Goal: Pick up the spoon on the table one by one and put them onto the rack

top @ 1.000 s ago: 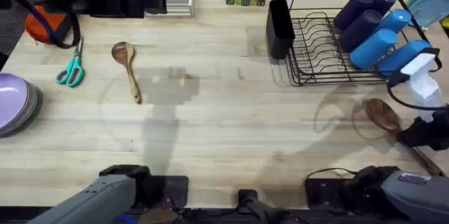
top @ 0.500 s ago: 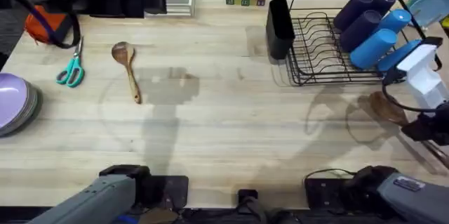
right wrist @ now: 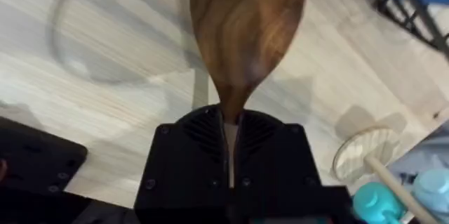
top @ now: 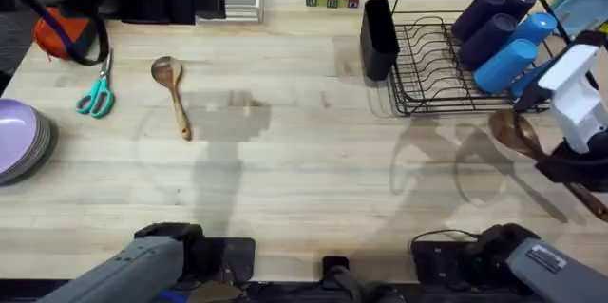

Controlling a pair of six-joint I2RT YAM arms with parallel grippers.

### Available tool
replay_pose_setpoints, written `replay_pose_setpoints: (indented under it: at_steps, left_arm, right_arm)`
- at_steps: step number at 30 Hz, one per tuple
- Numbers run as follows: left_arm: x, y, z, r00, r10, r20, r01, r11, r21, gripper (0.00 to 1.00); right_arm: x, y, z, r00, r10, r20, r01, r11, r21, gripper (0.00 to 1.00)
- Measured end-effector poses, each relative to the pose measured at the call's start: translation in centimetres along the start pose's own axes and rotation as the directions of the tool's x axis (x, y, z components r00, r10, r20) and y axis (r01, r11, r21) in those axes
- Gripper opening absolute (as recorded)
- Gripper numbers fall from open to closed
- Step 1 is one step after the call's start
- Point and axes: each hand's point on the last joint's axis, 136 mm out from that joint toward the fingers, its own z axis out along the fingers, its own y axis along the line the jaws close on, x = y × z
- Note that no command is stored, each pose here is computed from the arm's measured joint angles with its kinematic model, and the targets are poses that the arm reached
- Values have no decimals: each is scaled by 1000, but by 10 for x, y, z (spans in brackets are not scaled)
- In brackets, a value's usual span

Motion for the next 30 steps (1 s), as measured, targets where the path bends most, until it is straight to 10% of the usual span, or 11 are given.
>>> replay_pose_setpoints:
  at_steps: [30]
  left_arm:
    - [3, 0, 0, 1000, 0, -12, 0, 1000, 0, 993]
  right_arm:
    - [-107, 66, -13, 871, -458, 178, 474, 879, -56, 33]
